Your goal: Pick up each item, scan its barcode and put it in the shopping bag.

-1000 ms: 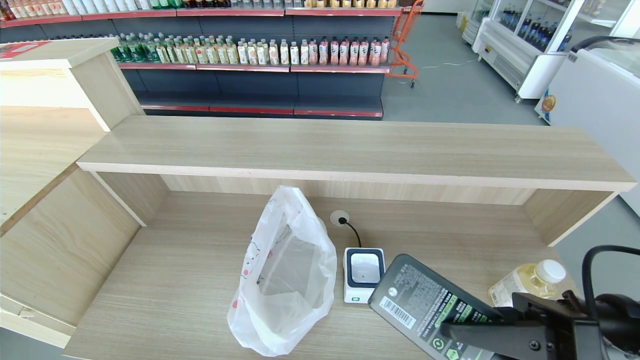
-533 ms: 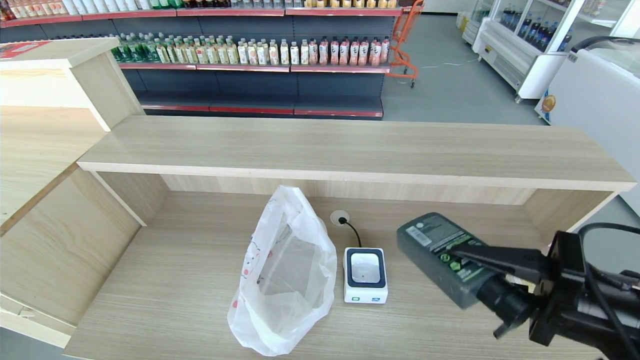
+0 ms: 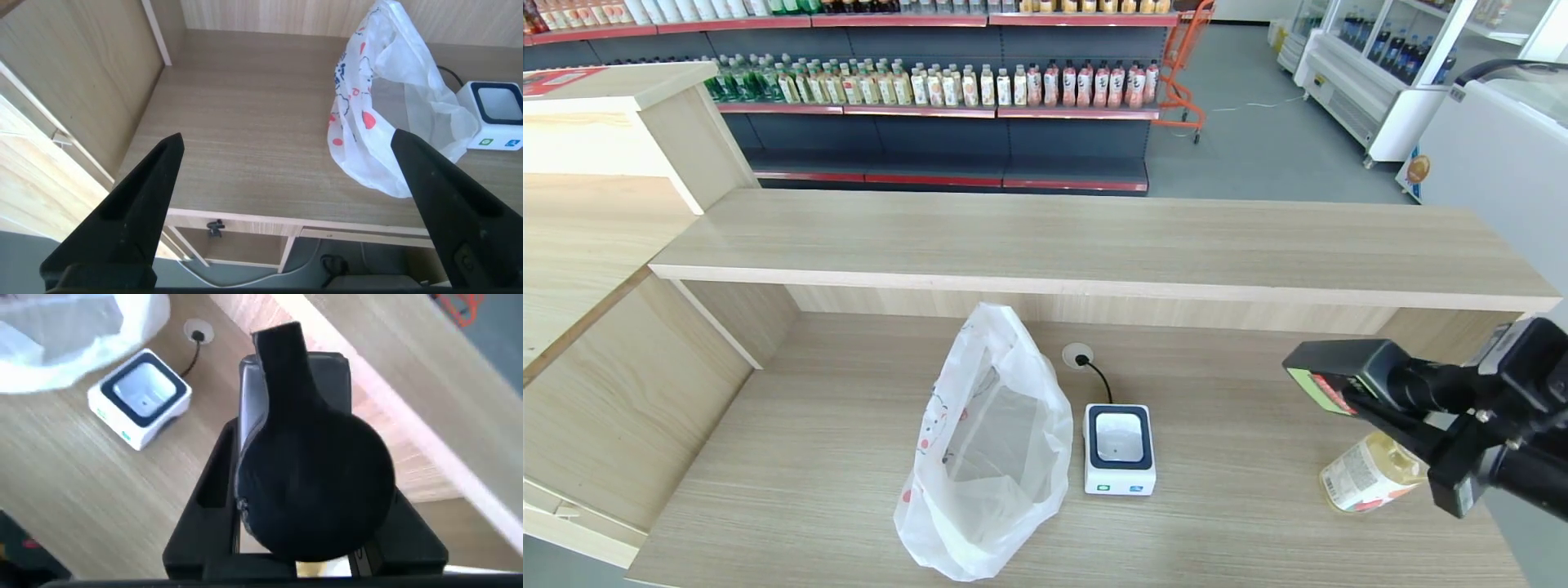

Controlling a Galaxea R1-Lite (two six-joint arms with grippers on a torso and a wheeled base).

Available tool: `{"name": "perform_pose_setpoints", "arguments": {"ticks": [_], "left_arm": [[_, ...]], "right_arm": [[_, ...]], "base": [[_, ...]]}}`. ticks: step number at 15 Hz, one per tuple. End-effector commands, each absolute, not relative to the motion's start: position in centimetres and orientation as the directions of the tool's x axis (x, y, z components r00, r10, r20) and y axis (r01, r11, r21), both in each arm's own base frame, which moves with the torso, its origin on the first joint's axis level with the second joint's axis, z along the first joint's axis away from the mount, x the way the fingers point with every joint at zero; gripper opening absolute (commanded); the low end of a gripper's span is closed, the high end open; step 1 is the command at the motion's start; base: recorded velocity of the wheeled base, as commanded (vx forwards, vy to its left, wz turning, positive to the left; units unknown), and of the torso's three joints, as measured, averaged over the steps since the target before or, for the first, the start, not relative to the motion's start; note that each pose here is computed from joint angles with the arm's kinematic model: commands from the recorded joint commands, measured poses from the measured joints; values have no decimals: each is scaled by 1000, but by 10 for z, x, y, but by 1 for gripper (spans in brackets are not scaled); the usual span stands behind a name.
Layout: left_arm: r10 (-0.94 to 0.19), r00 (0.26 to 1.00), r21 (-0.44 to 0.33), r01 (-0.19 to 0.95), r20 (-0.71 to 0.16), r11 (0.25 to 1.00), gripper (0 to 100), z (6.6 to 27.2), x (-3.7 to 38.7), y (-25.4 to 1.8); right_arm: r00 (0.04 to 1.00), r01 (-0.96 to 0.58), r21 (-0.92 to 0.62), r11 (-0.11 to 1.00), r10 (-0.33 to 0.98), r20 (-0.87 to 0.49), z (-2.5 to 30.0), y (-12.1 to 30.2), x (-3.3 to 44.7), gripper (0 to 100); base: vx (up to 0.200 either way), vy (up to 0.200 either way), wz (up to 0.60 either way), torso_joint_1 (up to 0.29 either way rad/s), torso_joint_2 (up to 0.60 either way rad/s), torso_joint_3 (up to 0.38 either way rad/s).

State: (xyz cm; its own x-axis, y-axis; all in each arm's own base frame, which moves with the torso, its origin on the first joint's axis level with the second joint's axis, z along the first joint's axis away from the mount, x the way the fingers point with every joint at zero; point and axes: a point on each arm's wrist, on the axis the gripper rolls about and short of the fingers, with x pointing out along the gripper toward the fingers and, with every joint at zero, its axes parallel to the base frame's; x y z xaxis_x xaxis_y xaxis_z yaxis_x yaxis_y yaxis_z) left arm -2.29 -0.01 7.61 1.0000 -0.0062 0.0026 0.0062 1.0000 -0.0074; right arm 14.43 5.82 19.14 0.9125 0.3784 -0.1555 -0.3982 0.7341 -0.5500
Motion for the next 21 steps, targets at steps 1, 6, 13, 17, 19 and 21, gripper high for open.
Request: {"name": "perform_pose_setpoints", "arguments": {"ticks": [1,6,13,17,19,21], "left_arm": [[-6,1000,-8,6,3,1000,100,76,-23,0],[-6,1000,-8,6,3,1000,100,76,-23,0],[-6,1000,-8,6,3,1000,100,76,-23,0],[-6,1000,-8,6,3,1000,100,76,-23,0],[-6,1000,-8,6,3,1000,100,76,-23,0],[-6,1000,-8,6,3,1000,100,76,-23,0]], "right_arm": [[830,-553,-286,783,487,-271,174,69,170,0],[711,-448,301,842,540,-451,136,92,224,0],[639,-336,452,826,552,-535,117,128,276,0],[597,-313,450,837,542,-592,89,139,293,0],[597,-310,451,837,540,-593,84,144,304,0],[611,-315,475,822,559,-561,94,149,312,0]], "base": [[0,0,0,0,0,0],[0,0,0,0,0,0],[0,0,0,0,0,0],[0,0,0,0,0,0],[0,0,0,0,0,0],[0,0,0,0,0,0]]}}
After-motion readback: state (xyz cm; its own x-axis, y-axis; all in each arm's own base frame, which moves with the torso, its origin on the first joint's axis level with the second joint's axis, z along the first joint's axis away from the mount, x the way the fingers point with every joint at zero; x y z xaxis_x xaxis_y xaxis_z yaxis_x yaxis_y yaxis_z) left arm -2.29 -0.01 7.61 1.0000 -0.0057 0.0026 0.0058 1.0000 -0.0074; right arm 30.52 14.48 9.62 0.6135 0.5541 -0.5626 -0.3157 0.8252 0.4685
